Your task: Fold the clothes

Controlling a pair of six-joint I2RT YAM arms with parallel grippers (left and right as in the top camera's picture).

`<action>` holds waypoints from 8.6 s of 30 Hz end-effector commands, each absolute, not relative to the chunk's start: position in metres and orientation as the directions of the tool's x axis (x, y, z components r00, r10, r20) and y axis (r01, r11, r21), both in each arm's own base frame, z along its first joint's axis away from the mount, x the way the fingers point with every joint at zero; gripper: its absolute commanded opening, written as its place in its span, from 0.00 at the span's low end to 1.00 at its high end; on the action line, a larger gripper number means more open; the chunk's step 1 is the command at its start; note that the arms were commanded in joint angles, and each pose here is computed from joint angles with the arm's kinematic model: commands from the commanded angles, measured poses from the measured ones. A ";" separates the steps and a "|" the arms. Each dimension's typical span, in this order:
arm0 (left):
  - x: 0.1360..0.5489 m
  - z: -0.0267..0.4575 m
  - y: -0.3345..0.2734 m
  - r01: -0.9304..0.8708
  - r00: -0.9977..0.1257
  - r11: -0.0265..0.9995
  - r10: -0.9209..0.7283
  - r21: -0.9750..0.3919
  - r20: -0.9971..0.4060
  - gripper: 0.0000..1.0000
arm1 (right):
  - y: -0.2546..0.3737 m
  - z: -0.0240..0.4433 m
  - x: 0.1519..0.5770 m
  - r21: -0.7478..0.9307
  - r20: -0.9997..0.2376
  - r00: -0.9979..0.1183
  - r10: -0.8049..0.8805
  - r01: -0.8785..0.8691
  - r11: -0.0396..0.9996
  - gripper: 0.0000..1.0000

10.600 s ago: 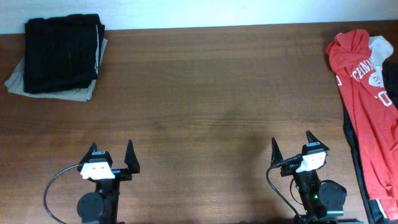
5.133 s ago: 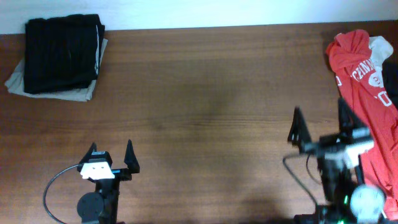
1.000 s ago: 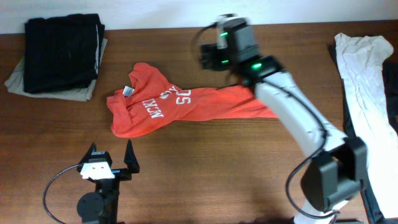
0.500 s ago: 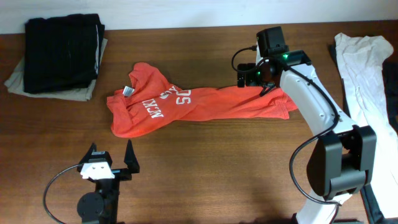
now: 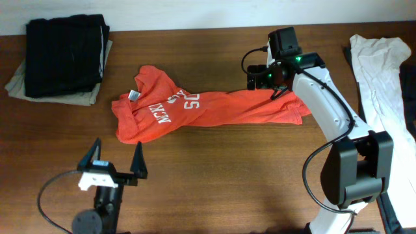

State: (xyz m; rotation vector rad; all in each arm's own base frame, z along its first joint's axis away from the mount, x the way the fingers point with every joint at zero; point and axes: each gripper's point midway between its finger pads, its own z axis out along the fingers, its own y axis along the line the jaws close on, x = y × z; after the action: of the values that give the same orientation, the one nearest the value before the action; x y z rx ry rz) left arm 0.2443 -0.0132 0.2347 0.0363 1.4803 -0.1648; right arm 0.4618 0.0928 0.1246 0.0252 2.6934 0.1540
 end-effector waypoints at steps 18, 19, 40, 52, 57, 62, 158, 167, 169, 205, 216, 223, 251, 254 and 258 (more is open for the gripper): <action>0.344 0.091 -0.025 0.049 -0.835 0.937 -0.152 -0.346 -0.529 0.99 | -0.032 0.087 0.379 0.000 -0.084 -0.900 0.428 0.430 0.903 0.99; 0.344 0.087 -0.025 0.044 -0.842 0.936 -0.153 -0.348 -0.517 0.99 | -0.032 0.080 0.378 0.002 -0.085 -0.900 0.428 0.430 0.903 0.99; 0.343 0.080 -0.025 0.037 -0.852 0.936 -0.154 -0.351 -0.500 0.99 | -0.025 0.003 0.386 0.092 -0.197 -0.883 0.426 0.416 0.905 0.66; 0.342 0.079 -0.026 0.034 -0.856 0.935 -0.155 -0.353 -0.493 0.99 | -0.027 0.000 0.382 0.086 -0.195 -0.878 0.437 0.428 0.900 0.04; 0.342 0.079 -0.026 0.035 -0.856 0.935 -0.155 -0.353 -0.493 0.99 | -0.027 0.057 0.393 0.114 -0.250 -0.855 0.454 0.440 0.891 0.04; 0.341 0.079 -0.026 0.033 -0.858 0.935 -0.155 -0.354 -0.490 0.99 | -0.030 0.204 0.417 0.225 -0.508 -0.736 0.448 0.388 0.894 0.04; 0.462 0.111 -0.022 -0.100 -0.892 0.971 -0.184 -0.217 -0.414 0.99 | -0.029 0.228 0.471 0.277 -0.474 -0.762 0.441 0.346 0.896 0.99; 0.417 0.074 -0.004 -0.080 -0.963 0.992 -0.103 -0.102 -0.250 0.98 | -0.017 0.208 0.429 0.263 -0.300 -0.843 0.447 0.377 0.888 0.99; 0.426 0.076 -0.002 -0.066 -0.954 0.992 -0.094 -0.108 -0.286 0.97 | -0.016 0.205 0.422 0.253 -0.271 -0.852 0.447 0.385 0.888 0.99; 0.378 -0.009 0.009 0.022 -0.999 0.999 0.023 -0.035 0.049 0.57 | -0.030 0.171 0.422 0.160 -0.236 -0.862 0.448 0.421 0.893 0.99; 0.381 0.015 0.009 0.021 -0.997 0.999 0.024 -0.037 0.070 0.55 | -0.030 0.171 0.422 0.159 -0.233 -0.863 0.449 0.421 0.893 0.99; 0.382 0.015 -0.001 0.021 -0.997 0.995 0.028 -0.094 0.066 0.52 | -0.030 0.170 0.419 0.156 -0.224 -0.865 0.449 0.423 0.893 0.99; 0.375 0.006 0.009 0.010 -0.996 0.998 0.015 -0.061 0.083 0.06 | -0.030 0.169 0.417 0.153 -0.215 -0.867 0.449 0.424 0.893 0.99; 0.378 0.008 0.009 0.009 -0.997 0.998 0.013 -0.061 0.076 0.01 | -0.029 0.169 0.415 0.150 -0.209 -0.869 0.449 0.425 0.893 0.99; 0.393 0.042 0.008 -0.020 -0.999 0.997 -0.016 -0.073 0.049 0.00 | -0.029 0.169 0.416 0.151 -0.210 -0.868 0.449 0.425 0.893 0.99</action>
State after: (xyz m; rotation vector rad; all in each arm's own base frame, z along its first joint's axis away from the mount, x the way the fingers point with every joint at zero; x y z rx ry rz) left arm 0.3721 0.0061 0.0165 0.0114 3.2404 -0.1108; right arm 0.4168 -0.0292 0.1779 0.6750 2.7926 0.1782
